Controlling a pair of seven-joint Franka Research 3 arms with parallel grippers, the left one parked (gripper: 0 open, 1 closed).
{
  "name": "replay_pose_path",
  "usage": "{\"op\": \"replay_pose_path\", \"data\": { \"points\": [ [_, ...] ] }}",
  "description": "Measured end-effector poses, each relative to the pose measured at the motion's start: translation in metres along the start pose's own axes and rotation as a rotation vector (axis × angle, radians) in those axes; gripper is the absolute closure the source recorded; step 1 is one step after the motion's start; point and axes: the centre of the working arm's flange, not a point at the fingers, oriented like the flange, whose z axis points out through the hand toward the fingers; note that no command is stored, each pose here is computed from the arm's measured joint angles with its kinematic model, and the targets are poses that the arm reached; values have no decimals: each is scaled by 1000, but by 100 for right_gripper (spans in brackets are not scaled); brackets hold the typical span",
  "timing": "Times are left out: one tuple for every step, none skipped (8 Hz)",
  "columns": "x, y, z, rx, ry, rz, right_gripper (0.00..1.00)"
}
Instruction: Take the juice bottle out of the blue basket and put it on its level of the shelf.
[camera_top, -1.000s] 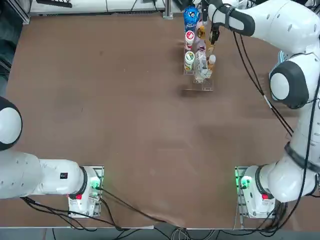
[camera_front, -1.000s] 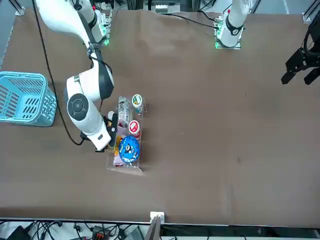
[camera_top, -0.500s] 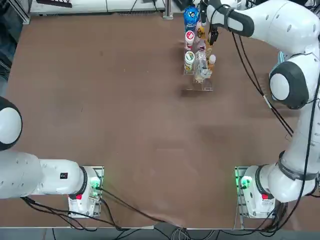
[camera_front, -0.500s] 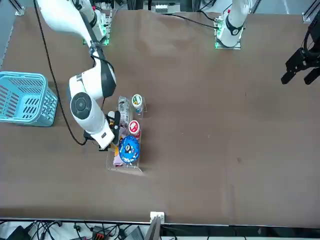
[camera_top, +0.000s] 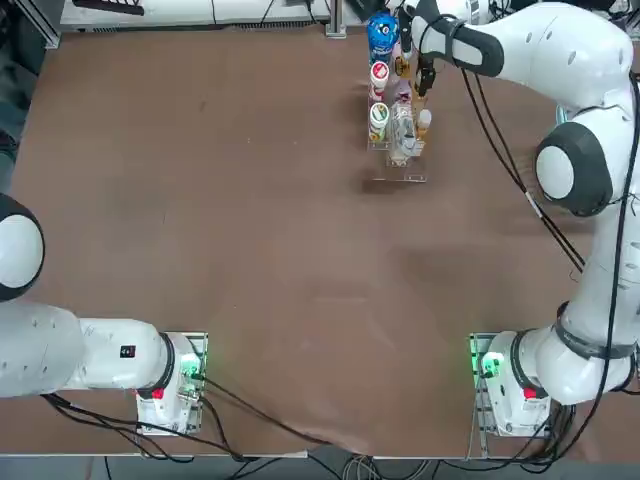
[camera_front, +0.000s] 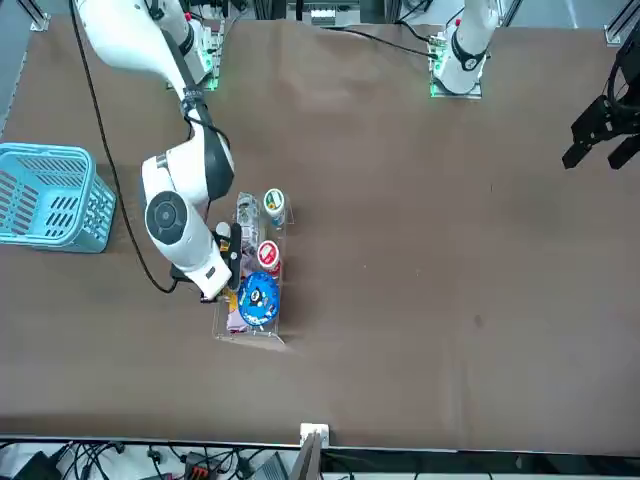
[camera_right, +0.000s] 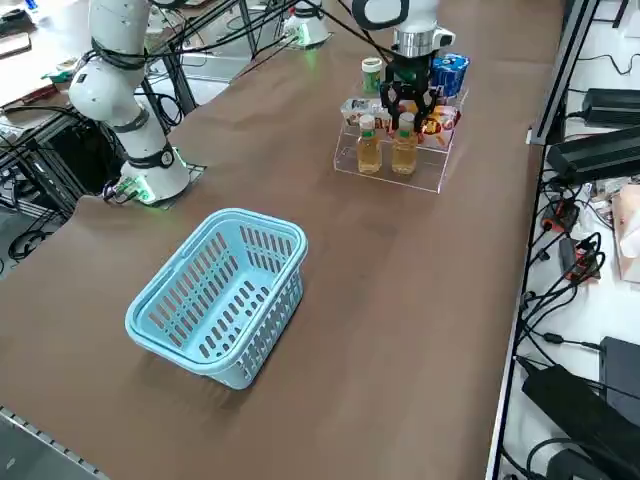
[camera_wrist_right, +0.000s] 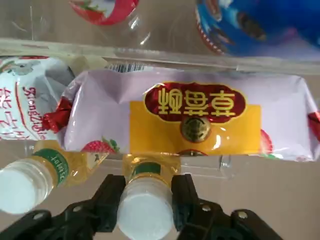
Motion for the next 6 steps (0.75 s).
{"op": "replay_pose_path", "data": {
  "points": [
    [-1,0,3,4,-2,1,46],
    [-2,1,6,8,-3,2,46],
    [-2,1,9,11,-4,3,46],
    [-2,2,11,7,-2,4,44],
    [-4,3,11,0,1,7,38],
    [-7,5,11,-4,2,12,33]
  ]
}}
